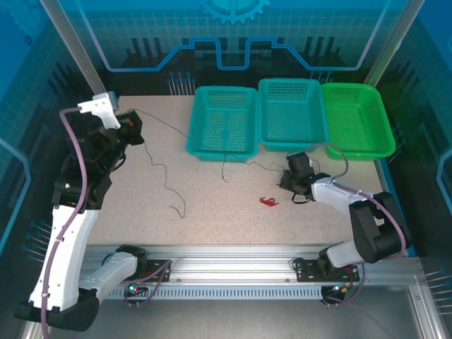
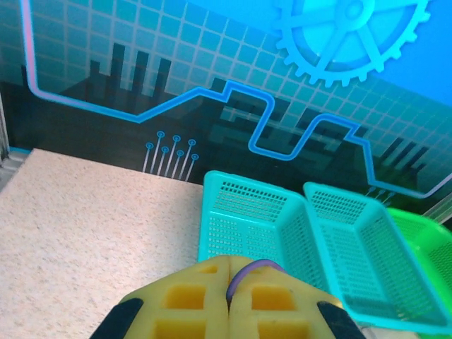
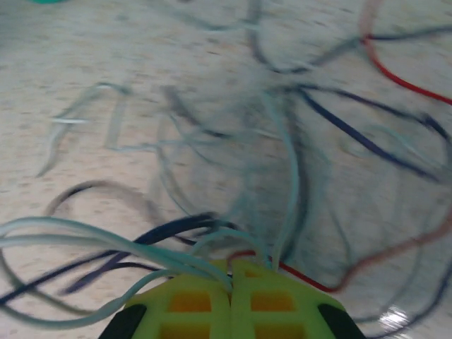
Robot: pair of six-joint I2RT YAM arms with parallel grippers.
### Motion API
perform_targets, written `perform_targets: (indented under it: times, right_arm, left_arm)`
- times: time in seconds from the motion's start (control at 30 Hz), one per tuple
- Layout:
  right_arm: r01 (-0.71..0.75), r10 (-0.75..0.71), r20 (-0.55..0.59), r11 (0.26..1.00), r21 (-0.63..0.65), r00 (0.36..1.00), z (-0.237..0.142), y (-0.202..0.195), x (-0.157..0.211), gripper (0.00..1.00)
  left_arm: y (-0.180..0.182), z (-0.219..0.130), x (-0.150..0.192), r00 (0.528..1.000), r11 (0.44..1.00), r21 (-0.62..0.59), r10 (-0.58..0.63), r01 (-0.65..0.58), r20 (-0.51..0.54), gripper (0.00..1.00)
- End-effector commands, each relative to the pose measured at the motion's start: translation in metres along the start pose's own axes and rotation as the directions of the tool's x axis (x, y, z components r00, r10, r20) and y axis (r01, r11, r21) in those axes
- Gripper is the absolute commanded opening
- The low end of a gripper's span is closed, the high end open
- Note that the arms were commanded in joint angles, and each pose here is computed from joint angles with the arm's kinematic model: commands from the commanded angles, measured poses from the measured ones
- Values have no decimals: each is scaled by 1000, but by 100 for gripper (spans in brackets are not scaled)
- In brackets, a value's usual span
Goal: Untangle the cables
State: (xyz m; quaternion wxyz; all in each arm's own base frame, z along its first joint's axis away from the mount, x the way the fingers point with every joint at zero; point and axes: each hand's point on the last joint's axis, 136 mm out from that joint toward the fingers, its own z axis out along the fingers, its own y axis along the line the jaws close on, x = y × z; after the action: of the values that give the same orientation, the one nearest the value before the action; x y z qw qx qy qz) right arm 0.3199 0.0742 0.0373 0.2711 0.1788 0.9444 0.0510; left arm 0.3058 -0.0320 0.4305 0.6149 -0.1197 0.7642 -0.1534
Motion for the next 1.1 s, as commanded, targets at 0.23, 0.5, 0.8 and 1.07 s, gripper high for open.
perform_targets:
  times: [0.23, 0.5, 0.8, 1.07]
  right_arm:
    - [-163, 181, -108, 974, 157, 978, 0, -60, 36, 0]
    - [-135, 141, -47, 984, 114, 989, -15, -56, 15, 0]
    - [-508, 523, -40, 842, 181, 852, -14, -121, 37, 0]
    - [-691, 701, -12, 706, 153, 713, -15, -151, 38, 0]
  left_arm:
    - [-34, 8, -119, 974, 991, 115, -94, 71, 207, 0]
    - [-38, 26, -144, 970, 977, 188, -140, 102, 200, 0]
    - [22, 16, -176, 961, 987, -153, 3, 41, 276, 0]
    - [50, 22, -177, 959, 972, -201, -63, 122, 277, 0]
